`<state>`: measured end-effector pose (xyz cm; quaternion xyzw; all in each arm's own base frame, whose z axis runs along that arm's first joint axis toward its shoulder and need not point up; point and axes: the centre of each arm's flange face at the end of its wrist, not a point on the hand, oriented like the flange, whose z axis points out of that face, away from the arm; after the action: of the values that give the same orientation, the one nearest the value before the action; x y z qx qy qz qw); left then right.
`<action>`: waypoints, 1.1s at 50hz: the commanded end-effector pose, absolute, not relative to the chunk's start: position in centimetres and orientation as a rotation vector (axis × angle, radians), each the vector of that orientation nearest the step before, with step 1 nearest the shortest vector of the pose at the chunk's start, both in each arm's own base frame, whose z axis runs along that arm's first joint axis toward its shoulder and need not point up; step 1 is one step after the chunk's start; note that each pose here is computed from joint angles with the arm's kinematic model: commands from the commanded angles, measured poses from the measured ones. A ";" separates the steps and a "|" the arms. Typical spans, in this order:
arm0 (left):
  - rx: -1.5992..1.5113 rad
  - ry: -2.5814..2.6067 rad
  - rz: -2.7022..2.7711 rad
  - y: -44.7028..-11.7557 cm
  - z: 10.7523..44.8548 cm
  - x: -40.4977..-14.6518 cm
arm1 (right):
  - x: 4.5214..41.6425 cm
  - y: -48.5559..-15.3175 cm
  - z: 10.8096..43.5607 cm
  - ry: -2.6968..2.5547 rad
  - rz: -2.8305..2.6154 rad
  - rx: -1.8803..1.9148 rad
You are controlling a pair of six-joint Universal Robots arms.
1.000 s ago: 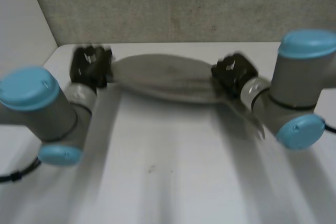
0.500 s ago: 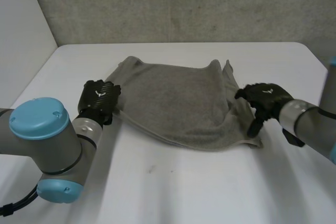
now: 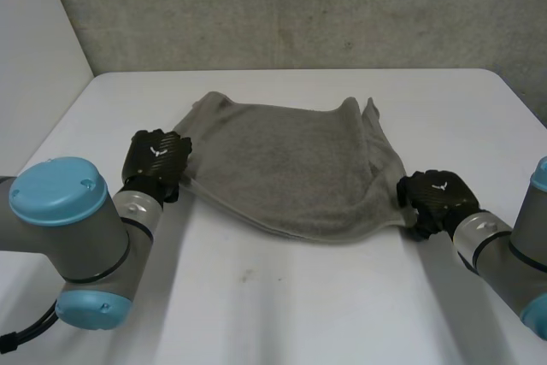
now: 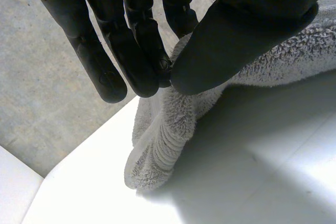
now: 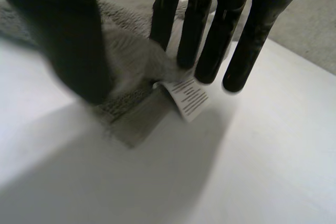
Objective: Fold the towel.
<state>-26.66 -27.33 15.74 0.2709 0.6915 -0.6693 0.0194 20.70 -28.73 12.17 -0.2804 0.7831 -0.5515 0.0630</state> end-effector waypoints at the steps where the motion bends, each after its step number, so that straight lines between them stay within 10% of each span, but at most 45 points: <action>1: 0.858 2.188 -2.032 -26.8 15.2 -26.5 | 20.5 -30.4 13.3 2.296 -1.804 -0.787; 19: 0.889 2.231 -1.975 -25.5 16.3 -25.8 | 18.7 -31.6 14.2 2.327 -1.922 -0.949; 35: 1.078 2.399 -1.990 -29.3 17.5 -22.0 | 18.1 -31.6 14.1 2.344 -1.936 -1.015; 55: 1.420 2.357 -1.942 -35.2 14.9 -24.0 | 18.2 -30.9 13.3 2.380 -1.866 -1.030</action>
<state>-23.63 -33.73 15.92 0.3862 0.6929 -0.5947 -0.1304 18.19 -31.15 13.52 -0.3187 0.7405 -0.5910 -0.0275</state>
